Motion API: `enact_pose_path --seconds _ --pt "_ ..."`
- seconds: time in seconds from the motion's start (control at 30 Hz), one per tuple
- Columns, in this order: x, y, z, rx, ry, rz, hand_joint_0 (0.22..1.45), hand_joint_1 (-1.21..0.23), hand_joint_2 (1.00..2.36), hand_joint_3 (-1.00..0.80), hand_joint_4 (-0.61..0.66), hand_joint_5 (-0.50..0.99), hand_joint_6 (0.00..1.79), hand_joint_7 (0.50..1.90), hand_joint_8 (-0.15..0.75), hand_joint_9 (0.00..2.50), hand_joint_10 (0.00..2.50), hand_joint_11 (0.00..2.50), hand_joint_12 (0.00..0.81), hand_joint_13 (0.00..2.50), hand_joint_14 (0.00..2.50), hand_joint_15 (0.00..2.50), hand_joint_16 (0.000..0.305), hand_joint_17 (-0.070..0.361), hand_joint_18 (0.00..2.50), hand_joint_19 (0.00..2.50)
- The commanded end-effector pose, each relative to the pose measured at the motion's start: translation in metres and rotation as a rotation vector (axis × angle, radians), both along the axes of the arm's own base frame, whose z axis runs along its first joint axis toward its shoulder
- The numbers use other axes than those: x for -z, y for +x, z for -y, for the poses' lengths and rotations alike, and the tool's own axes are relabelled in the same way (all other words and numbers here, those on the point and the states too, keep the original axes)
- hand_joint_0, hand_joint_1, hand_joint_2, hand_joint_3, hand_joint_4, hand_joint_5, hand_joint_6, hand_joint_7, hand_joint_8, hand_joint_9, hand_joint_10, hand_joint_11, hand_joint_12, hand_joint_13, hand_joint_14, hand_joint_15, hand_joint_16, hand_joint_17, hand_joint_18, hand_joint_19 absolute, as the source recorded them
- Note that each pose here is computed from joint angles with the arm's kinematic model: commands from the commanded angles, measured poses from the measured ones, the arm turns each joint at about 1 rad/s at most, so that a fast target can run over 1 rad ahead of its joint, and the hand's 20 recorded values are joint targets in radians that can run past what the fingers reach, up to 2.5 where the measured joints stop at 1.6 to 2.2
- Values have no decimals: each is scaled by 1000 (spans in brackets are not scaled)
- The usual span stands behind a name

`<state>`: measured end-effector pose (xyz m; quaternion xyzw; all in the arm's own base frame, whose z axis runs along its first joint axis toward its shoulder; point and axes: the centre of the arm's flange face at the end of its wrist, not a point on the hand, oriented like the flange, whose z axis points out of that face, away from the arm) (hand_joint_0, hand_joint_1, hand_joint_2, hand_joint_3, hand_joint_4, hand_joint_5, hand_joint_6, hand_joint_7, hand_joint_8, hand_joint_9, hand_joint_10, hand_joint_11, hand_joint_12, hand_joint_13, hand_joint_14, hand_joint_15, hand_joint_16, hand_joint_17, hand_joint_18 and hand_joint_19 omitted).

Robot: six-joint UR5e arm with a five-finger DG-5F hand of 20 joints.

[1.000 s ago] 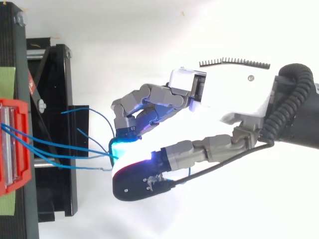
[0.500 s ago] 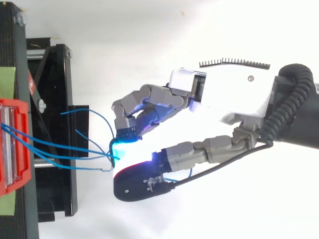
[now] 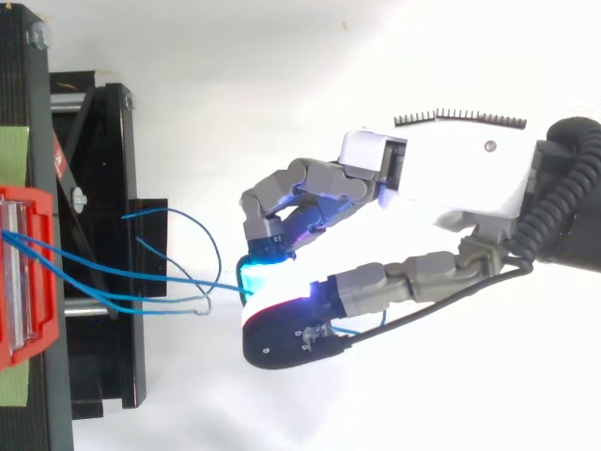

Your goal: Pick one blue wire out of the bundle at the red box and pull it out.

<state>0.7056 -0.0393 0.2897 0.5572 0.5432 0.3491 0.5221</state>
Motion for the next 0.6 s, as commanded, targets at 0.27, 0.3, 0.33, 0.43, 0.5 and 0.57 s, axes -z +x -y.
enact_pose_path --seconds 0.27,0.3,0.33,0.43,0.5,0.57 --pt "4 -29 6 29 0 36 614 -778 1024 -88 133 -153 876 1257 376 839 20 620 438 389 4 105 59 133 514 278" --pt "4 -29 5 26 -3 35 615 -777 1023 -92 135 -153 876 1263 377 839 18 618 438 389 4 102 59 133 515 285" --pt "4 -29 8 30 -9 35 615 -777 1023 -92 133 -153 876 1264 378 838 18 626 438 389 3 106 59 133 515 277" --pt "4 -28 10 30 -39 36 615 -776 1023 -91 129 -154 877 1259 377 837 18 616 438 389 3 106 59 133 515 277" --pt "3 -27 10 29 -49 41 613 -775 1024 -87 129 -154 878 1257 378 836 18 623 438 388 3 104 59 133 513 278" --pt "3 -26 10 27 -55 41 613 -774 1024 -87 131 -154 879 1252 376 835 20 625 437 388 5 104 59 133 513 278"
